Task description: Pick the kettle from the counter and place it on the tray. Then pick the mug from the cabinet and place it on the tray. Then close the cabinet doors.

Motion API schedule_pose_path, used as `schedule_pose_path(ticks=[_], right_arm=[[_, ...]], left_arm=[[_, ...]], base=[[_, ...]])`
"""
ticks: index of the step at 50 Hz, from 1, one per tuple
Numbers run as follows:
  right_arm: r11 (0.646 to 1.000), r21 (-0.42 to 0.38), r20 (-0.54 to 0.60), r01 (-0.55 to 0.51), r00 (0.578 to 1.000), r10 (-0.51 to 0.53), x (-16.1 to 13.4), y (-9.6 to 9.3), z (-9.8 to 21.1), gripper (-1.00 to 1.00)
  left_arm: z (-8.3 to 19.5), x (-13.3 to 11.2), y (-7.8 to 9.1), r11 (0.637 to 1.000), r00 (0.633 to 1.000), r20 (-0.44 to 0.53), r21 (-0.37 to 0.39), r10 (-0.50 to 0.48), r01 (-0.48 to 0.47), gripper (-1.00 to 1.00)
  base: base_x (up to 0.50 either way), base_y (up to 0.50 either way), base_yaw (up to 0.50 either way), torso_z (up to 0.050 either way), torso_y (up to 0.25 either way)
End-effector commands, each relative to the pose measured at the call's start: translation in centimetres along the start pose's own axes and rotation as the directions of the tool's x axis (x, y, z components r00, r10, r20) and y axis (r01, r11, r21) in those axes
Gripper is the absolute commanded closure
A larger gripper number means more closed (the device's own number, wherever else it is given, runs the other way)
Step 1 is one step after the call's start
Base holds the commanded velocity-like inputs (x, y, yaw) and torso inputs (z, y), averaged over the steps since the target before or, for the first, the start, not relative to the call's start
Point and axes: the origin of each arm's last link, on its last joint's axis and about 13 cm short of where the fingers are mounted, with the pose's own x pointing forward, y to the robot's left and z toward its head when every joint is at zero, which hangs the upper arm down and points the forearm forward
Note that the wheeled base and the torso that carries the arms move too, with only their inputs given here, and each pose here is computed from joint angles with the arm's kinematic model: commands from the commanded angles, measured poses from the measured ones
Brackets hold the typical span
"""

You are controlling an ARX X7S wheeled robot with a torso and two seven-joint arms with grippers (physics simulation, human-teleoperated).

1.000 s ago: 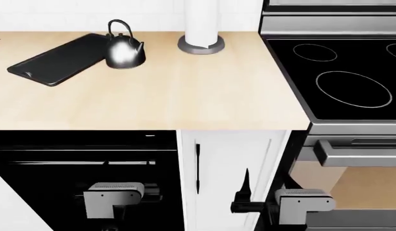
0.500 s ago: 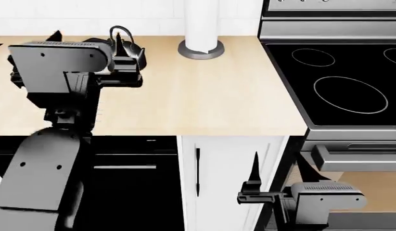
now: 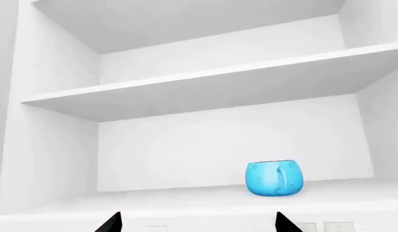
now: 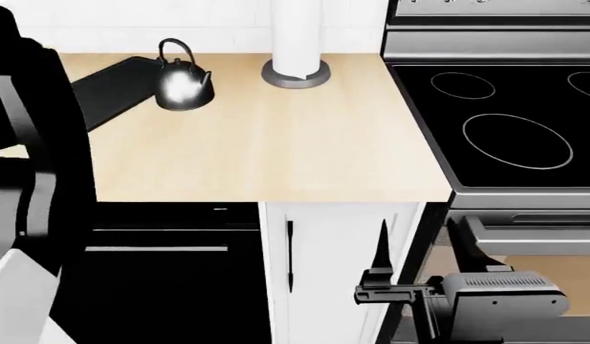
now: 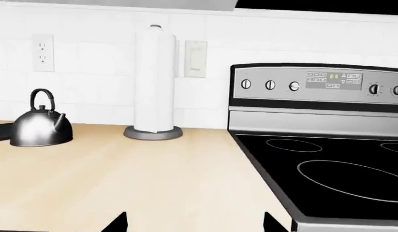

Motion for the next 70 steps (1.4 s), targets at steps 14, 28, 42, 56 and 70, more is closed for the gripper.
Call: schedule_pose_path(ticks=[14, 28, 42, 56, 70], right_arm=[[1.000, 0.017, 0.009, 0.010, 1.000, -0.010, -0.4, -0.4, 0.5, -1.00], [1.000, 0.001, 0.020, 0.013, 1.000, -0.013, -0.2, -0.6, 0.9, -1.00], [0.994, -0.109, 0.171, 0.008, 0.985, 0.011, 2.1, -2.9, 11.7, -1.00], [0.990, -0.144, 0.221, -0.011, 0.974, 0.043, 1.9, -2.7, 15.8, -1.00], [0.990, -0.144, 0.224, -0.011, 0.974, 0.043, 1.8, -2.7, 15.8, -1.00]], left_arm=[[7.3, 2.0, -0.3, 1.000, 1.000, -0.018, 0.015, 0.023, -0.022, -1.00], [6.6, 2.0, -0.3, 1.000, 0.999, -0.043, 0.017, 0.020, -0.019, -1.00], [6.0, 2.1, 0.5, 0.998, 0.997, -0.064, 0.048, 0.053, -0.050, -1.00], [6.0, 2.2, 1.3, 0.994, 0.994, -0.073, 0.087, 0.076, -0.070, -1.00], [6.3, 2.6, 2.3, 0.991, 0.990, -0.079, 0.080, 0.118, -0.112, -1.00]], base=[[0.00, -0.50, 0.00, 0.050, 0.046], [0.00, -0.49, 0.00, 0.050, 0.046], [0.00, 0.00, 0.00, 0.007, 0.005], [0.19, 0.00, 0.00, 0.000, 0.000], [0.50, 0.00, 0.00, 0.000, 0.000]])
